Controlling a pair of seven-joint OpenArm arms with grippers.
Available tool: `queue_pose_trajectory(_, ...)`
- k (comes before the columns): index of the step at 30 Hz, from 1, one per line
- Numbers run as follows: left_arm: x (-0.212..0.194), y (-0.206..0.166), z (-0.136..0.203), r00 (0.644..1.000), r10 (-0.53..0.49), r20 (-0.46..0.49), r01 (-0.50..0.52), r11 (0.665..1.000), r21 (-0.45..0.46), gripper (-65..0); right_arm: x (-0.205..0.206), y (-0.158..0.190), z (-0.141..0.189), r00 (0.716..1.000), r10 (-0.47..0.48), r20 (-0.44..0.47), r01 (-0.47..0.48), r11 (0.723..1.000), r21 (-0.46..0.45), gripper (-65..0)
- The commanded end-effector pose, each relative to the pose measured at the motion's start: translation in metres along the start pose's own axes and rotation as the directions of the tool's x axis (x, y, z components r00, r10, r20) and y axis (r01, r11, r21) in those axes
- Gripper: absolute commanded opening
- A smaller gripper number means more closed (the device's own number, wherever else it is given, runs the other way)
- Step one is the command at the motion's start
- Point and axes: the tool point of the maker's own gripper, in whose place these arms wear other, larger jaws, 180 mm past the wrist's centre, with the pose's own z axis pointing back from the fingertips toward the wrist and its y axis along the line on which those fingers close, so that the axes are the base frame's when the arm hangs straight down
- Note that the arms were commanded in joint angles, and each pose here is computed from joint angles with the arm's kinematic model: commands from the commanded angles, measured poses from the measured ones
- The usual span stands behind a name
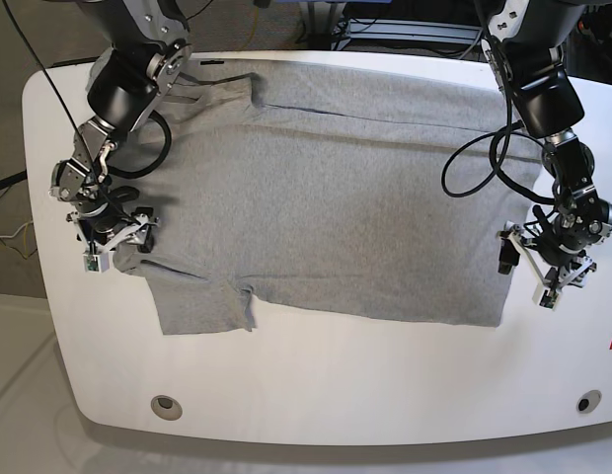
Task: Fold the T-shirt properly
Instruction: 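Lower both grippers to the shirt's side edges near the hem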
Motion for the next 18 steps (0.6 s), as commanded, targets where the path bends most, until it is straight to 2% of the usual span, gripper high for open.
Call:
queue_pose_trajectory(1, 0.0234, 0.0129, 0.0060, 0.997, -0.006, 0.072, 0.004, 1.000, 0.026, -14.1, -0.0205, 0.0107, -0.0032, 0.995, 0.023, -0.097, -0.021, 0.999, 0.025, -25.8)
queue_pose_trajectory(4, 0.0234, 0.0126, 0.0061, 0.997, -0.006, 0.075, 0.004, 1.000, 0.025, -14.1, -0.0212, 0.0129, -0.0039, 0.995, 0.022, -0.098, -0.019, 0.999, 0.028, -29.7)
queue_pose_trajectory(6, 0.0234, 0.0126, 0.0061, 0.997, -0.006, 0.075, 0.004, 1.000, 0.025, -14.1, -0.0211, 0.0132, -0.0041, 0.995, 0.023, -0.098, -0.021, 0.999, 0.029, -36.3)
queue_pose_trajectory(8, 0.0234, 0.0126, 0.0061, 0.997, -0.006, 0.075, 0.004, 1.000, 0.025, -14.1, -0.0211, 0.0132, -0.0041, 0.995, 0.023, -0.098, -0.021, 0.999, 0.029, -44.3)
queue_pose_trajectory(10, 0.0234, 0.0126, 0.0061, 0.997, -0.006, 0.075, 0.004, 1.000, 0.025, -14.1, -0.0202, 0.0133, -0.0042, 0.995, 0.024, -0.097, -0.021, 0.999, 0.029, -55.9)
queue_pose_trajectory(12, 0.0237, 0.0126, 0.0061, 0.997, -0.006, 0.077, 0.004, 1.000, 0.025, -14.1, -0.0210, 0.0121, -0.0042, 0.995, 0.026, -0.101, -0.024, 0.999, 0.028, -63.2)
queue_pose_trajectory(18, 0.0237, 0.0126, 0.0061, 0.997, -0.006, 0.077, 0.004, 1.000, 0.025, -14.1, -0.0195, 0.0173, -0.0060, 0.993, 0.057, -0.107, -0.052, 0.998, 0.041, -63.6)
